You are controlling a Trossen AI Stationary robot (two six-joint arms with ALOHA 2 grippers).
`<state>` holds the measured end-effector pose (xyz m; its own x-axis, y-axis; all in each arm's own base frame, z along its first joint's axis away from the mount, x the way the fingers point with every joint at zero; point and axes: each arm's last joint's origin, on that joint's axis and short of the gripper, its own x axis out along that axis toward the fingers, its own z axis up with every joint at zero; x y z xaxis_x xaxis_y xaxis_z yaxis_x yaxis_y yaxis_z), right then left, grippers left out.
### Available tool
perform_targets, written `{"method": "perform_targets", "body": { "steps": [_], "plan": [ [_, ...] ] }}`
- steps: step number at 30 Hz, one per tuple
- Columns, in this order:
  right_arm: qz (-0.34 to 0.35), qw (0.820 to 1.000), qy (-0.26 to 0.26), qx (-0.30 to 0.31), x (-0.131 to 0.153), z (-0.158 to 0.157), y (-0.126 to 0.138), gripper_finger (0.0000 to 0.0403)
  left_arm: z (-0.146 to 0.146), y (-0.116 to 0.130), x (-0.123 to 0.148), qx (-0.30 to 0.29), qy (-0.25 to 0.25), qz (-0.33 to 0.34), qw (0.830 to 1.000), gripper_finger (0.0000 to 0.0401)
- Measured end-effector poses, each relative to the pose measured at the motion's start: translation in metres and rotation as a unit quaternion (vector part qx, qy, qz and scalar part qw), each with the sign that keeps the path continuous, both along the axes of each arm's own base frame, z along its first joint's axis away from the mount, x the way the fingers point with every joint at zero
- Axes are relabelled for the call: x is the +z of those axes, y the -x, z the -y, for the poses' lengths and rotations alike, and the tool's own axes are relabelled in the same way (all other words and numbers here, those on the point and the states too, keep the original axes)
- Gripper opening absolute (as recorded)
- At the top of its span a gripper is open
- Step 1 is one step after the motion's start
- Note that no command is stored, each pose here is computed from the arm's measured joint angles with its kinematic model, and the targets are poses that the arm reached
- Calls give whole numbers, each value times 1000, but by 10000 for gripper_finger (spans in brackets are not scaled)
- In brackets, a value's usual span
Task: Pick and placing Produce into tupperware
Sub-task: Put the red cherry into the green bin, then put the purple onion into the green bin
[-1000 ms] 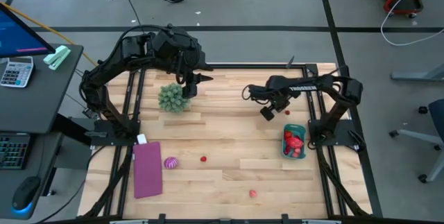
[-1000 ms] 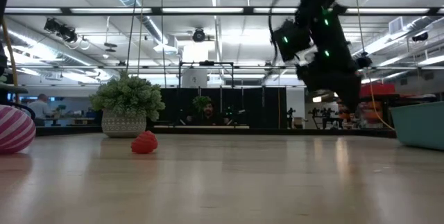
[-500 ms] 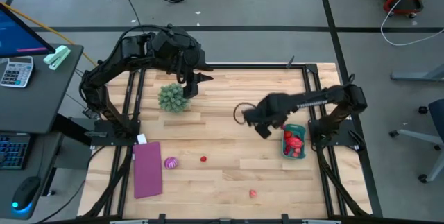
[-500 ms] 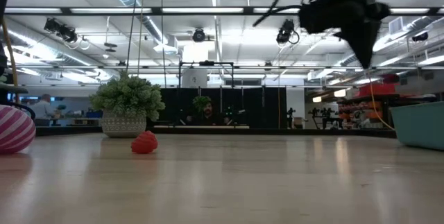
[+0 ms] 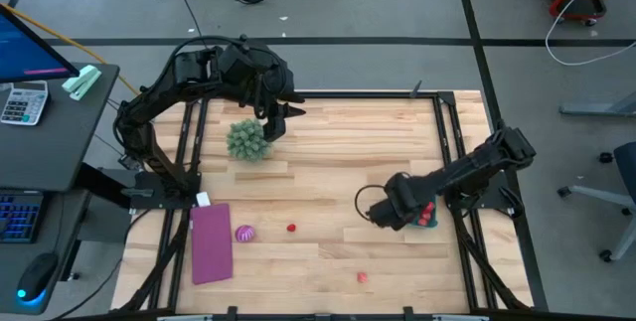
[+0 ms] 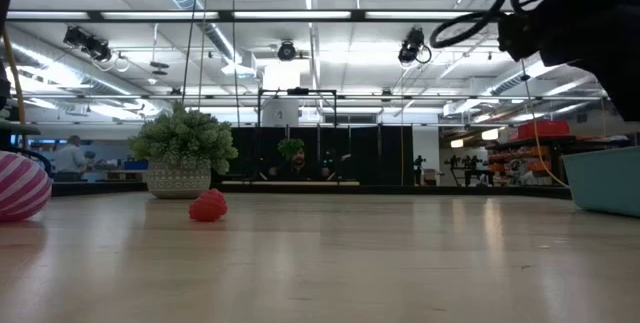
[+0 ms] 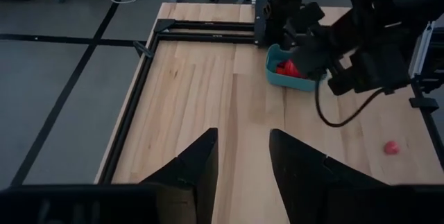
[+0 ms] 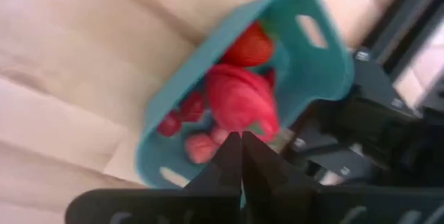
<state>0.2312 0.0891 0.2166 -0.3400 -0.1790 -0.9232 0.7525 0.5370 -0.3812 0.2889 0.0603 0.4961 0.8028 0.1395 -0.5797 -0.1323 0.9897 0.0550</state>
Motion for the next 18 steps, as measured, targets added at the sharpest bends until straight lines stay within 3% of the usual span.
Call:
{"method": "perform_targets", "body": {
  "steps": [6, 18],
  "plan": [
    [31, 999, -20, 39, -9, -9, -2, 15, 0, 0, 0, 3, 4, 2, 1000, 142],
    [25, 997, -25, 66, -20, -7, 1, 111, 8, 2, -4, -7, 12, -25, 1000, 140]
  ]
}}
